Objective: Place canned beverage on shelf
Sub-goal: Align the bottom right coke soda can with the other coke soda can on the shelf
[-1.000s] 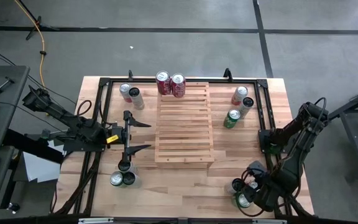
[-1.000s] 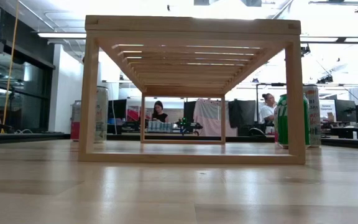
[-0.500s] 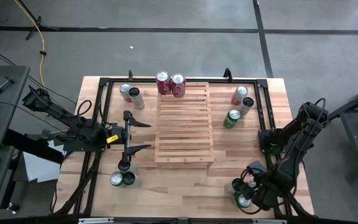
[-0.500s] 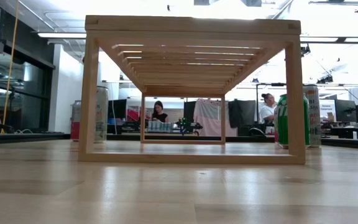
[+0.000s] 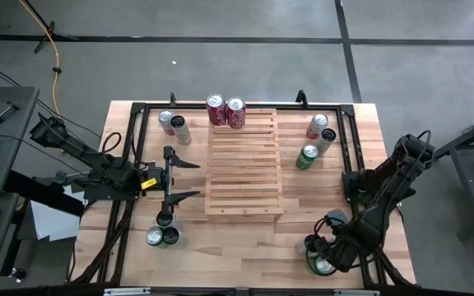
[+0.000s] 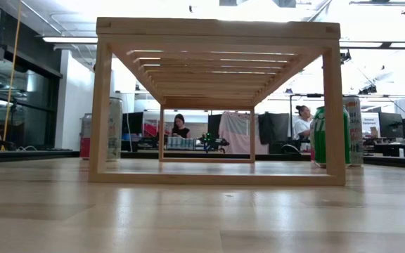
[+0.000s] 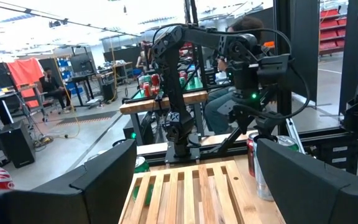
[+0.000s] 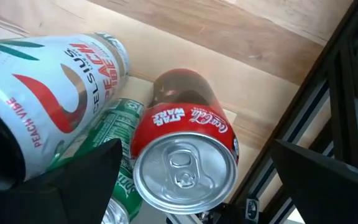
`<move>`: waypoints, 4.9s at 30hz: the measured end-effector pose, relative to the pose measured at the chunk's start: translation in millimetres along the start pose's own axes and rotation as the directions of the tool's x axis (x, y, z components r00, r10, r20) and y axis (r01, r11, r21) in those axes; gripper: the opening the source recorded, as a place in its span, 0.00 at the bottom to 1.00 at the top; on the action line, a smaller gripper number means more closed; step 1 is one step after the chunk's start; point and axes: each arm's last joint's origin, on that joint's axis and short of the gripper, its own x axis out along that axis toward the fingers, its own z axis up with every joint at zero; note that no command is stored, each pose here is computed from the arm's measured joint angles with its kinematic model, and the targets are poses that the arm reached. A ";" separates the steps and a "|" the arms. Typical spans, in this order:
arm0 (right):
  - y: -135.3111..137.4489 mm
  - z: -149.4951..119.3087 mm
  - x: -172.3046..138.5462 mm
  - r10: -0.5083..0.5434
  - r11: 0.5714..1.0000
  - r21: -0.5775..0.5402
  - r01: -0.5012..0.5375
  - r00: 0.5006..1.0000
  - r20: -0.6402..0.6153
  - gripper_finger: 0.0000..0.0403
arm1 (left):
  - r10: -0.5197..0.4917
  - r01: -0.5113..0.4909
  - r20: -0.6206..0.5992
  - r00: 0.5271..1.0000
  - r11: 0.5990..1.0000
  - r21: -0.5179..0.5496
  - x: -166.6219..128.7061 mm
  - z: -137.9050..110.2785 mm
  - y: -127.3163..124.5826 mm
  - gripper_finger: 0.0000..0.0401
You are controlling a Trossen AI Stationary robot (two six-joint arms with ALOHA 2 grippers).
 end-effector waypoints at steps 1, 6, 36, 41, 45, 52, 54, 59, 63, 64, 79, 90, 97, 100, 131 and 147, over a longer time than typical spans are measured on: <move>-0.1 0.0 0.0 -0.001 1.000 -0.004 0.001 1.000 0.000 0.98 | 0.000 0.000 0.000 1.000 1.000 0.000 0.0 0.0 0.0 0.81; -0.1 0.2 0.8 -0.005 1.000 -0.029 0.005 1.000 0.010 0.98 | 0.000 0.000 0.000 1.000 1.000 0.000 0.0 0.0 0.0 0.81; 8.5 -5.7 14.6 -0.045 0.998 0.041 0.044 0.999 0.002 0.98 | 0.000 0.000 0.000 1.000 1.000 -0.001 0.0 0.0 0.0 0.81; 10.3 -6.4 16.7 -0.044 0.999 0.032 0.043 0.999 0.007 0.91 | 0.000 0.000 -0.001 1.000 1.000 0.000 0.0 -0.1 -0.1 0.81; 10.4 -6.3 17.0 -0.042 0.999 0.033 0.042 0.999 0.011 0.85 | 0.000 0.000 0.000 1.000 1.000 0.000 0.0 0.0 0.0 0.81; 9.1 -6.0 17.6 -0.060 0.998 0.037 0.059 0.998 0.009 0.81 | 0.000 0.000 0.000 1.000 1.000 0.000 0.0 0.0 0.1 0.81; 7.8 -5.5 17.7 -0.079 0.996 0.039 0.079 0.997 0.007 0.79 | 0.000 0.000 0.000 1.000 1.000 0.000 0.0 0.0 0.0 0.81; 6.0 -4.9 17.5 -0.105 0.994 0.019 0.105 0.994 0.001 0.70 | 0.000 0.000 0.001 1.000 1.000 -0.001 0.0 0.1 0.0 0.81; 5.1 -4.2 15.5 -0.099 0.995 -0.001 0.099 0.995 -0.002 0.68 | 0.000 0.000 0.001 1.000 1.000 -0.001 0.0 0.1 0.0 0.81; 4.5 -3.8 14.6 -0.097 0.995 -0.006 0.097 0.995 0.000 0.68 | 0.000 0.000 0.001 1.000 1.000 -0.001 0.0 0.2 0.0 0.81; -3.3 1.6 0.9 -0.041 0.999 -0.027 0.041 0.999 0.012 0.68 | 0.000 0.000 0.001 1.000 1.000 0.006 0.0 0.2 0.0 0.81; -26.6 15.2 -26.7 -0.006 1.000 -0.002 0.006 0.999 0.048 0.68 | 0.004 -0.004 0.001 1.000 1.000 0.025 0.0 0.2 0.1 0.81; -46.0 29.4 -43.4 0.016 1.000 0.018 -0.019 0.988 0.156 0.68 | 0.005 -0.005 0.001 1.000 1.000 0.025 0.0 0.1 0.2 0.81; -51.0 34.7 -48.0 0.046 0.998 0.025 -0.053 0.973 0.228 0.68 | 0.006 -0.006 0.004 1.000 1.000 0.023 0.0 0.5 0.3 0.81; -34.2 106.8 -148.9 0.318 0.946 -0.275 -0.173 0.670 0.671 0.68 | 0.005 -0.005 0.000 1.000 1.000 0.024 0.0 0.1 0.2 0.81; 21.0 134.8 -188.4 0.549 0.817 -0.574 -0.056 0.384 0.743 0.68 | 0.019 -0.015 -0.063 0.998 0.998 0.061 3.5 -8.1 -2.6 0.81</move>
